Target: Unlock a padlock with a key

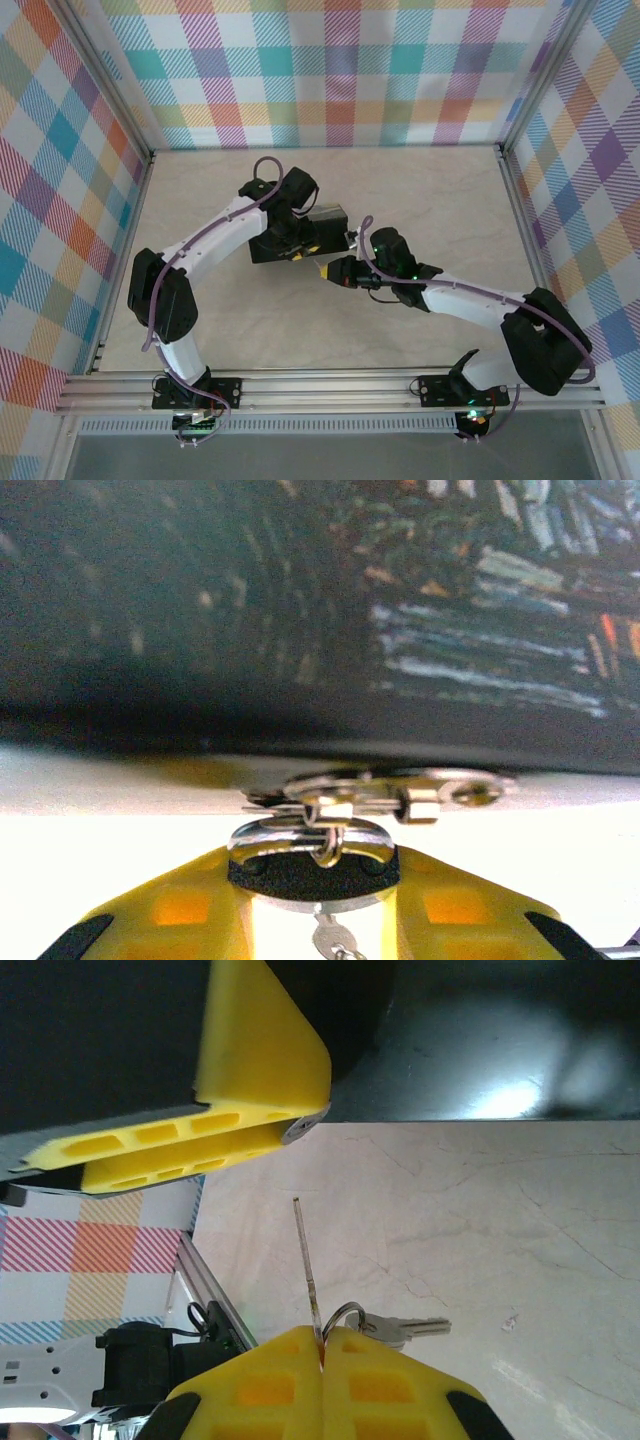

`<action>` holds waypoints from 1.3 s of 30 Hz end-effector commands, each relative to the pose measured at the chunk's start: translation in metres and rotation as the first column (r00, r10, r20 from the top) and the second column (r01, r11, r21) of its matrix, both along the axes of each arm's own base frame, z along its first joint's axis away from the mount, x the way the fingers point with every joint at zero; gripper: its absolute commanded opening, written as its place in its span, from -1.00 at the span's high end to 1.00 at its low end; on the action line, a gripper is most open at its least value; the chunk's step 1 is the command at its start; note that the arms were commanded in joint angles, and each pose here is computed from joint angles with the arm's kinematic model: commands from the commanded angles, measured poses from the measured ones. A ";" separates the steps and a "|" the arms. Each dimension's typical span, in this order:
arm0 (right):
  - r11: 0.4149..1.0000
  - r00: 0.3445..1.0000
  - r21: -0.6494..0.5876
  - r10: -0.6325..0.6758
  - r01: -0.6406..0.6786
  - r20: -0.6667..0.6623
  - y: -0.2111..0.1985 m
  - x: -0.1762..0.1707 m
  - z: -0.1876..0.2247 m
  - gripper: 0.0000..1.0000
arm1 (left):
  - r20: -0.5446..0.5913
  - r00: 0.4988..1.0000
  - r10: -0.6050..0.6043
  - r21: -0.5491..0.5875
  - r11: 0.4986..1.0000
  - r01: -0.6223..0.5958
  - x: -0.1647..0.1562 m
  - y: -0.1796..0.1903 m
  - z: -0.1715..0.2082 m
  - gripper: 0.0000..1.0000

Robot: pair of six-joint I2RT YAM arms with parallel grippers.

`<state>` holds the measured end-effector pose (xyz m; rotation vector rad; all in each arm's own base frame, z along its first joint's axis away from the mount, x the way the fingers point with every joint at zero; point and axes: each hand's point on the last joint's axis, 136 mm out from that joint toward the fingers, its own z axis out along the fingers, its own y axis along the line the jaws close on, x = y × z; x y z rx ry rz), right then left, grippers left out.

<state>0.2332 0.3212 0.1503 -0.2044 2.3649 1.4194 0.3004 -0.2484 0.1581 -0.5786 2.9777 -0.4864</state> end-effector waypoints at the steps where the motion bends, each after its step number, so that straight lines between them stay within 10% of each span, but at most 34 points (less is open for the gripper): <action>1: 0.999 0.999 0.046 0.002 -0.004 0.037 0.008 0.005 0.008 0.97 | -0.008 1.000 0.010 -0.029 1.000 -0.010 0.002 -0.001 0.011 1.00; 39: 0.994 0.999 0.108 -0.017 0.014 0.032 0.024 0.020 -0.011 0.98 | -0.022 0.997 0.073 -0.099 0.992 -0.074 -0.001 0.008 0.008 1.00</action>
